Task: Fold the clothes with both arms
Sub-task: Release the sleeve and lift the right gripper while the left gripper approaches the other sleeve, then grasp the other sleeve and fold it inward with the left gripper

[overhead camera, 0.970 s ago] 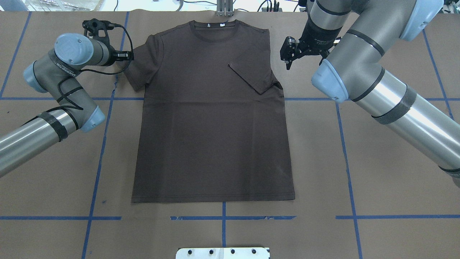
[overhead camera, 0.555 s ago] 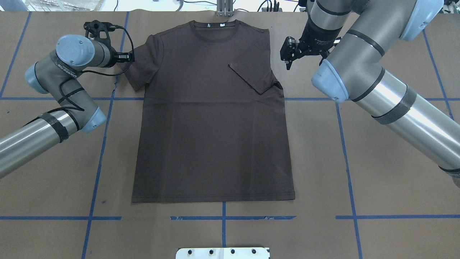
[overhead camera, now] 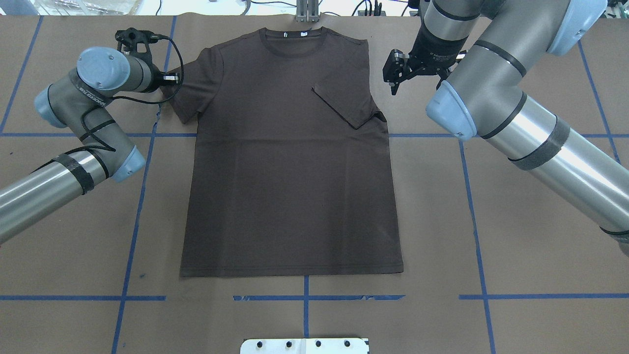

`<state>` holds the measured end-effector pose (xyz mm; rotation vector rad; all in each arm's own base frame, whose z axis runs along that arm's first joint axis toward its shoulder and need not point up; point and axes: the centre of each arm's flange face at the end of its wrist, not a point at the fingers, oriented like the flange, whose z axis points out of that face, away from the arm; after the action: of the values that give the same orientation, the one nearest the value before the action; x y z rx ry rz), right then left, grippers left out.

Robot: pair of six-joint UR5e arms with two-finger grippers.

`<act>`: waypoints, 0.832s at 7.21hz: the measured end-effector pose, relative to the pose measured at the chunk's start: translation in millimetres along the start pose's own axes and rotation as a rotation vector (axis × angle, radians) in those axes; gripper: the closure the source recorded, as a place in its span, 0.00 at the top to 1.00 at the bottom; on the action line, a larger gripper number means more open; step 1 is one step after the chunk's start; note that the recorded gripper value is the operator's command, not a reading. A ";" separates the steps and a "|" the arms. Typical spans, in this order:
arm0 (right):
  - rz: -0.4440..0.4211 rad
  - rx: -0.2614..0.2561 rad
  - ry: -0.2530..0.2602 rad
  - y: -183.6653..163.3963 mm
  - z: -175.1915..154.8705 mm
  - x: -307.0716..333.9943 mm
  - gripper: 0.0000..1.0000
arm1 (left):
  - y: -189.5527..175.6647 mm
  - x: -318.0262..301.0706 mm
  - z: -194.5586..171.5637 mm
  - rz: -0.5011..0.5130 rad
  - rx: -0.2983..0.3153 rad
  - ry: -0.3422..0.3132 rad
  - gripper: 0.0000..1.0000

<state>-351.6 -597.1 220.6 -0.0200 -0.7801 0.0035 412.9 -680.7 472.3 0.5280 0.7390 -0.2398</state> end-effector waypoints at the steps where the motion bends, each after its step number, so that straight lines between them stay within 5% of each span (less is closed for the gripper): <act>1: 0.001 0.000 -0.001 0.6 -0.1 -0.1 1.00 | 0.2 0.1 -0.3 -0.006 -0.004 0.002 0.00; 6: 0.000 -0.001 -0.001 1.3 0.8 2.0 1.00 | -40.0 85.3 -59.3 -0.082 -0.087 0.053 0.00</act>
<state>-350.7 -595.7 222.6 -0.0208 -0.7811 0.0030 424.6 -684.8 361.6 0.4226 0.8198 -0.2696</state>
